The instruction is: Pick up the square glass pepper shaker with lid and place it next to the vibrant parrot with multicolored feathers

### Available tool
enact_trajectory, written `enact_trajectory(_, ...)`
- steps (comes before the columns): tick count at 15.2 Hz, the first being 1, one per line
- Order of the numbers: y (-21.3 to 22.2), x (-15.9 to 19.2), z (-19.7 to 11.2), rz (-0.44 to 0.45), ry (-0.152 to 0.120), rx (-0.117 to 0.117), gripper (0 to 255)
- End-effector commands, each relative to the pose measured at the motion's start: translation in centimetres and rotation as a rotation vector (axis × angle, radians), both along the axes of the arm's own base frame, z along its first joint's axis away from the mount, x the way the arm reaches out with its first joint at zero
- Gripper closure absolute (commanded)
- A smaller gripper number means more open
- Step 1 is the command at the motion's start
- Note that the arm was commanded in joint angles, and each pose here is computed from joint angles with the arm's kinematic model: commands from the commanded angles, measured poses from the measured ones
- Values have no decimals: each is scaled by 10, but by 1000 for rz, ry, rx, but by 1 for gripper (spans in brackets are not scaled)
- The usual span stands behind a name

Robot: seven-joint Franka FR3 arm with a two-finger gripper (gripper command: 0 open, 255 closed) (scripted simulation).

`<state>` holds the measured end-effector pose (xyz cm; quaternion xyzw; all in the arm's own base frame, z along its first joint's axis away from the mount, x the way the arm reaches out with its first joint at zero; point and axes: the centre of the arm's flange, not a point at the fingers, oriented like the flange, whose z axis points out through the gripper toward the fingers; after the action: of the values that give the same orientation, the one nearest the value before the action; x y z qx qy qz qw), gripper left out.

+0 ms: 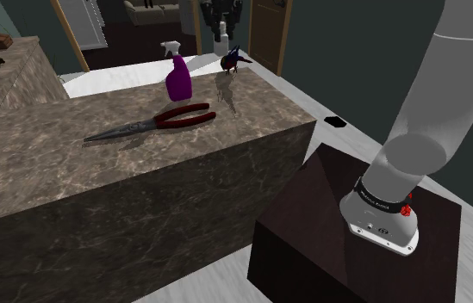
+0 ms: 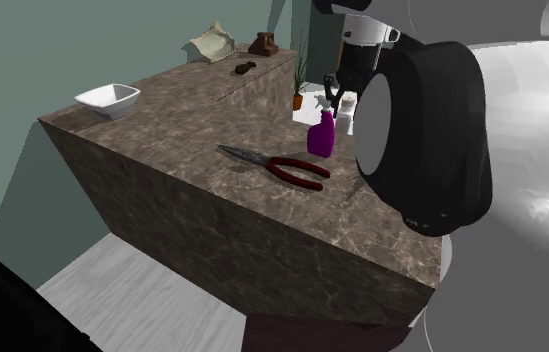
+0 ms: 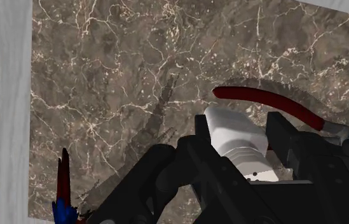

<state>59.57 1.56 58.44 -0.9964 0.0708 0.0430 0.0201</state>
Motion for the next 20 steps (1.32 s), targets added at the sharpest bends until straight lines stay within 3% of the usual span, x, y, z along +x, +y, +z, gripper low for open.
enact_trajectory(1, -26, -3, 1, 1, 0, 0, 255)
enact_trajectory(20, -271, -12, -4, 1, 0, 0, 255)
